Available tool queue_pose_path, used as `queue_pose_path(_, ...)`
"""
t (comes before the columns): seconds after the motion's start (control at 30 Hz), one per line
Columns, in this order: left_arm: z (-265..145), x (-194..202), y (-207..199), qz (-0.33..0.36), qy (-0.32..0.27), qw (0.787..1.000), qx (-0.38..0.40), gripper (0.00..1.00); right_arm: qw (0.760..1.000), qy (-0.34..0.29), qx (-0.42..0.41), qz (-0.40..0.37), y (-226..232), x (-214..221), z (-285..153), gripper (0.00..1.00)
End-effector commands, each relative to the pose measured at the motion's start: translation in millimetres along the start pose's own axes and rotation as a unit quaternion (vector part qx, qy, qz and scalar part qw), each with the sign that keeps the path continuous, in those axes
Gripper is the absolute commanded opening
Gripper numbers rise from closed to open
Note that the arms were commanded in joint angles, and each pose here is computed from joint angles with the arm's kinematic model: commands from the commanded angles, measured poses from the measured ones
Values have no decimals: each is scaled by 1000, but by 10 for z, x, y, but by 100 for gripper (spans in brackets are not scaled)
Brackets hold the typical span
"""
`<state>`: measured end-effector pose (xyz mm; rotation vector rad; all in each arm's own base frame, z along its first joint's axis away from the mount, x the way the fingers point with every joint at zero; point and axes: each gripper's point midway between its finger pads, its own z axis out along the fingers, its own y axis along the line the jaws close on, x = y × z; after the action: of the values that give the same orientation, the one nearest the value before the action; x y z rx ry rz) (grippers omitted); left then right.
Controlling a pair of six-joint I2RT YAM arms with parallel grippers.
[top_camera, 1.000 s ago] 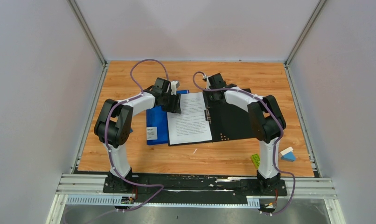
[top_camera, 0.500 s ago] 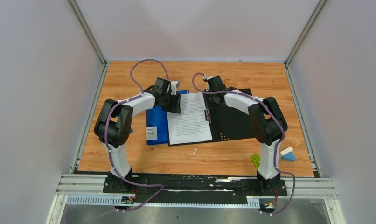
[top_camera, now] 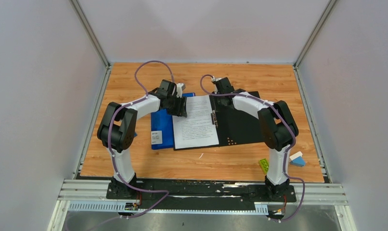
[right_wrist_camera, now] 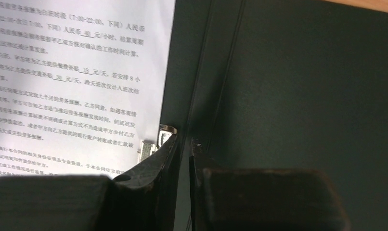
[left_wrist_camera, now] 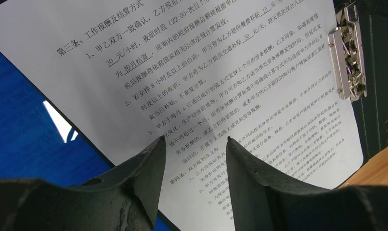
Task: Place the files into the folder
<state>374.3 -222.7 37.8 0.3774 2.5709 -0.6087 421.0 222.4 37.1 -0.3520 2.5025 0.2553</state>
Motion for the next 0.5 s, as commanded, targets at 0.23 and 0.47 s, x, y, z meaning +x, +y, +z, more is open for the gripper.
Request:
queue_pose_path(0.23, -303, -464, -315, 26, -36, 999, 29, 61, 997, -35, -15, 61, -54, -270, -485, 49)
queue_pose_path(0.47, -554, -440, -290, 43, -29, 999, 3, 68, 992, -65, -41, 103, -195, -261, -791, 68)
